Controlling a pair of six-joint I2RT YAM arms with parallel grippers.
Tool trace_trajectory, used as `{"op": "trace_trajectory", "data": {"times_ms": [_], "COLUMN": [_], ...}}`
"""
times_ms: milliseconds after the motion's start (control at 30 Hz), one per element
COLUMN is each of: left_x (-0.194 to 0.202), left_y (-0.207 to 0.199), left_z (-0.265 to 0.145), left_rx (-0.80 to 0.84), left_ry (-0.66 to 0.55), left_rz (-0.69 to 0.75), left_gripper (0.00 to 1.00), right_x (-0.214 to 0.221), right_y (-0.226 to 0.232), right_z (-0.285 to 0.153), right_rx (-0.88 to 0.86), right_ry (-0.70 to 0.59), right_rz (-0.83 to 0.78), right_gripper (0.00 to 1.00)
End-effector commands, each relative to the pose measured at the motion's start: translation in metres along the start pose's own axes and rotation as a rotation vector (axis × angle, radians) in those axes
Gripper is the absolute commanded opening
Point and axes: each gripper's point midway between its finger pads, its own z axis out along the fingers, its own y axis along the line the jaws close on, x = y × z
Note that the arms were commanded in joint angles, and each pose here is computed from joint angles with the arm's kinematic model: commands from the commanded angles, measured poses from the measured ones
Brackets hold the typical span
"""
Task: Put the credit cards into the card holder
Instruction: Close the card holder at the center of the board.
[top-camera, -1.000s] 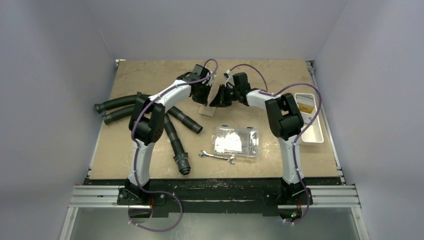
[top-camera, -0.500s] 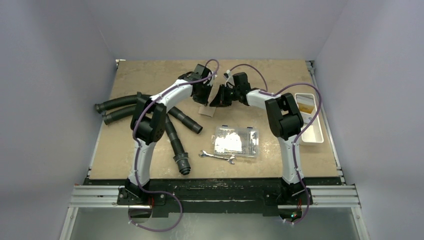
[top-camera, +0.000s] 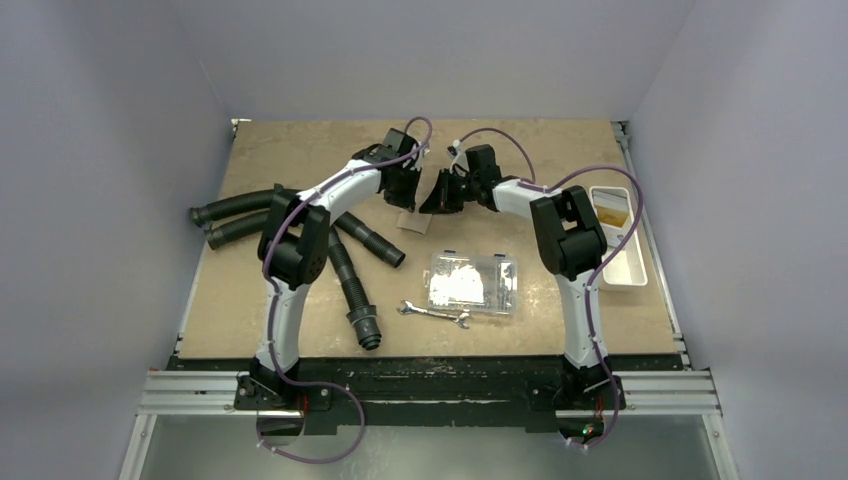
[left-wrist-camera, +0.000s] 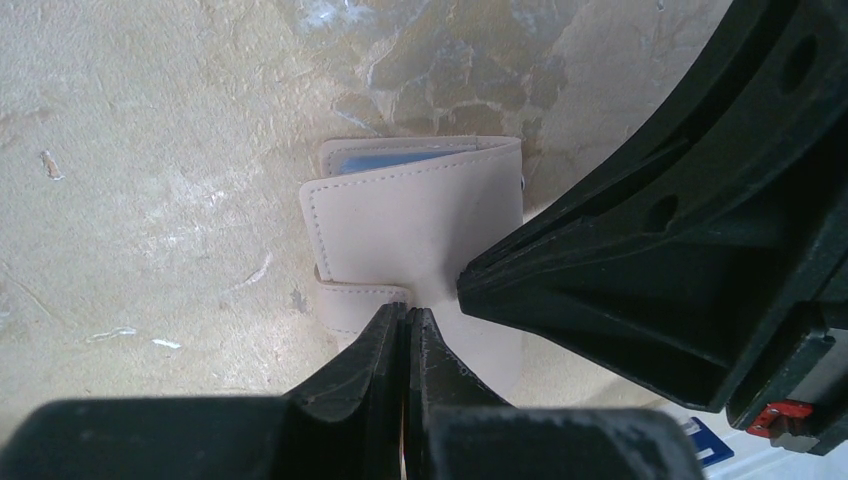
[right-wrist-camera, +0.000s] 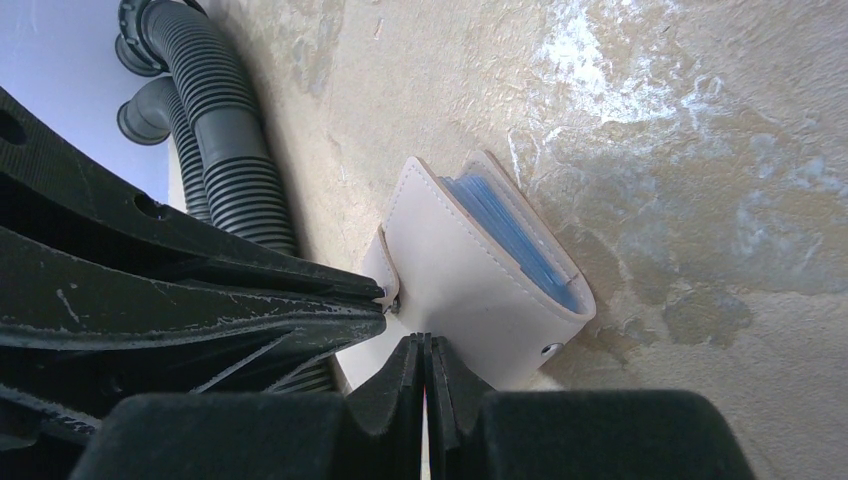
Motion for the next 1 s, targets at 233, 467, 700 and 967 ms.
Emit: {"op": "trace_trajectory", "data": {"times_ms": [233, 467, 700, 967], "left_x": [0.12, 0.139, 0.155, 0.18], "left_y": [0.011, 0.01, 0.018, 0.022], "left_z": [0.066, 0.075, 0.079, 0.082], "left_rx": [-0.015, -0.042, -0.108, -0.231], "left_ry": [0.32, 0.359, 0.383, 0.378], "left_rz": [-0.076, -0.071, -0.072, -0.043], "left_gripper": [0.0, 0.0, 0.0, 0.0], "right_x": [0.017, 0.016, 0.017, 0.017], "right_y": [-0.023, -0.022, -0.023, -0.022], "right_z": [0.013, 0.014, 0.014, 0.015], "right_rx": [0.072, 0.065, 0.071, 0.065], "right_ry": [0.026, 0.026, 0.026, 0.025], "right_rz": [-0.012, -0.009, -0.012, -0.012], "right_gripper": [0.11, 0.11, 0.11, 0.1]}}
